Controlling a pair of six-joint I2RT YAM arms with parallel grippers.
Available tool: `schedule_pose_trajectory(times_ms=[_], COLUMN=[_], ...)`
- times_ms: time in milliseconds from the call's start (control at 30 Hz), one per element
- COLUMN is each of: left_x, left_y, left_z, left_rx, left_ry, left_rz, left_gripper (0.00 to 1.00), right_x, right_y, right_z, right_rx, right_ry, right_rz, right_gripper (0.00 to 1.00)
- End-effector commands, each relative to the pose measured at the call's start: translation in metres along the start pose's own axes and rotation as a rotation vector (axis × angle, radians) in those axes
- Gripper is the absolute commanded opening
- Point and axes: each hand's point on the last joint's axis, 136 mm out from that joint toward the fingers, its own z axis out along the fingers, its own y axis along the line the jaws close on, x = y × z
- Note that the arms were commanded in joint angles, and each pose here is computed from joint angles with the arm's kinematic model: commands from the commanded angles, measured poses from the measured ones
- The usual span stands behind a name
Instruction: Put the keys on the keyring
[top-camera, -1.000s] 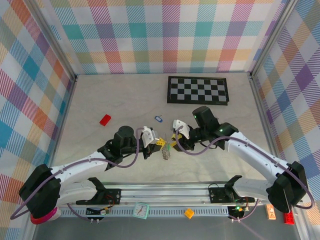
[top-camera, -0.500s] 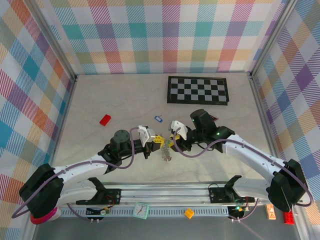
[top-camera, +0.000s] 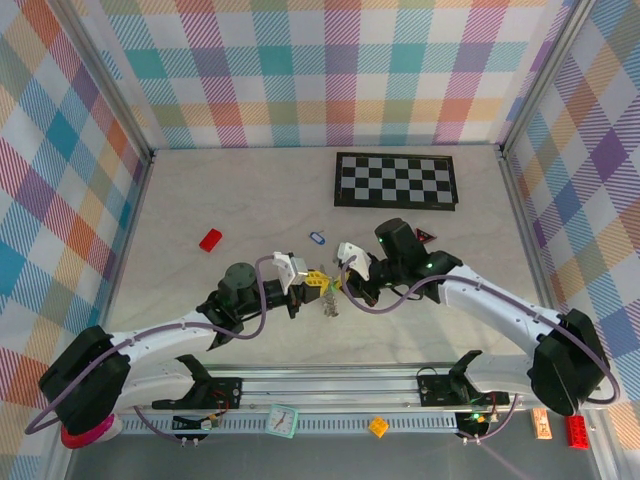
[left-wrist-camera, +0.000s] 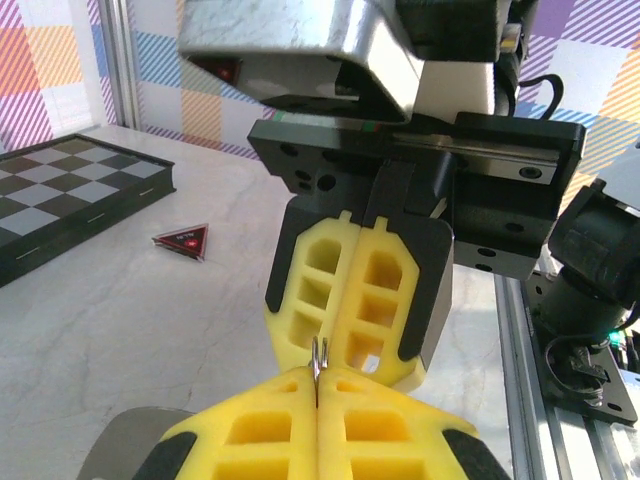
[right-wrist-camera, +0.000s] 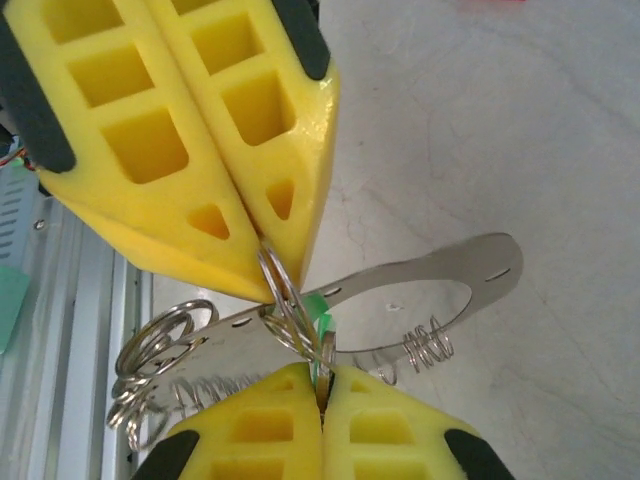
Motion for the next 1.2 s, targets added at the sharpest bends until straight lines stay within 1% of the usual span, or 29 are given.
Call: schedule_pose_trajectory(times_ms=[0,167,200,233,267,333,400,567,767,900,1167], left_x=[-0.031,-0.030,-0.029,-0.028,-0.027,-0.026,-0.025,-0.021,-0.022,-0.024,-0.026], left_y=[-0.010,-0.008,-0.009,-0.009,-0.009,-0.010,-0.011,-0.017,-0.023,-0.026,-0.027], left_z=[-0.001,0.000,0.000,0.000,0.000,0.000,-0.001,0.001,0.004,0.004,0.005], left_rx=[0.052,0.044,0.046,0.046,0.048,0.052,0.057,0.095,0.145,0.161,0.171], left_ry=[-0.115,-0.107,-0.103,-0.099,-0.096,-0.091,-0.089,-0.073,-0.077,-0.084,-0.091], left_rz=[0.068,0.100,0.101,0.101,0.100,0.100,0.099,0.095,0.086,0.084,0.082], left_gripper=[0.00,0.00,0.00,0.00,0.00,0.00,0.00,0.00,0.00,0.00,0.00], right_x=[-0.007,-0.005,-0.004,-0.002,-0.001,0.002,0.003,-0.005,-0.019,-0.022,-0.025], right_y=[0.017,0.016,0.015,0.013,0.012,0.010,0.009,0.015,0.019,0.017,0.020], right_z=[0.002,-0.005,-0.006,-0.008,-0.010,-0.016,-0.022,-0.033,-0.029,-0.026,-0.020], right_rx=[-0.100,-0.066,-0.051,-0.035,-0.019,0.011,0.030,0.025,-0.018,-0.024,-0.077], right_ry=[0.003,0.020,0.025,0.030,0.031,0.027,0.016,-0.037,-0.098,-0.111,-0.130], right_rz=[-0.027,-0.056,-0.057,-0.056,-0.059,-0.055,-0.054,-0.065,-0.059,-0.054,-0.038], right_gripper=[0.00,0.00,0.05,0.12,0.16,0.20,0.22,0.23,0.24,0.23,0.19])
